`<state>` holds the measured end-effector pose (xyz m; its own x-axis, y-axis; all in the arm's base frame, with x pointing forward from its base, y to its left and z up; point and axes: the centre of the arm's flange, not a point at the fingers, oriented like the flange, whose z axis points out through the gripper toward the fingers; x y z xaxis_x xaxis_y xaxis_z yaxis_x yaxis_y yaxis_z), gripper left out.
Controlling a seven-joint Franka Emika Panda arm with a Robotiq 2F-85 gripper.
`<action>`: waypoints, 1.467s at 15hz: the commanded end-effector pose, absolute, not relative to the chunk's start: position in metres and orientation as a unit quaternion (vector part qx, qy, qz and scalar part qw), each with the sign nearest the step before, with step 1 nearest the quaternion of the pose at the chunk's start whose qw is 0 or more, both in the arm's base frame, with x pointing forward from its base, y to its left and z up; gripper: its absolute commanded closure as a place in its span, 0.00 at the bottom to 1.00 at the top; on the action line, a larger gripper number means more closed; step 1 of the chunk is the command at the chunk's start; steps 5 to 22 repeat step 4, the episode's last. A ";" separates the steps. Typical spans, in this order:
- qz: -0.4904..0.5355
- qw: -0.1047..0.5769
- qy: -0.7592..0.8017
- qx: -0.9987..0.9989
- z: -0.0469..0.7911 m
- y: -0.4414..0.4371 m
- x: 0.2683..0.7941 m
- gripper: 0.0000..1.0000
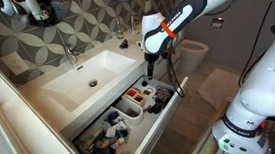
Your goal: Pick up the orange square cup from the countertop and put it in the drawer in front of the similar cup in the drawer
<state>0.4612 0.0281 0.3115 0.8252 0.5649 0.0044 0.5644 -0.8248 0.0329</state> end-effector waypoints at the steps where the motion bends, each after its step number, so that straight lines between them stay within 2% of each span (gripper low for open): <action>1: 0.025 0.015 0.311 0.950 0.347 0.017 0.439 0.00; 2: 0.015 0.019 0.297 0.955 0.329 0.022 0.456 0.00; 22: 0.025 0.022 0.304 0.952 0.341 0.019 0.452 0.00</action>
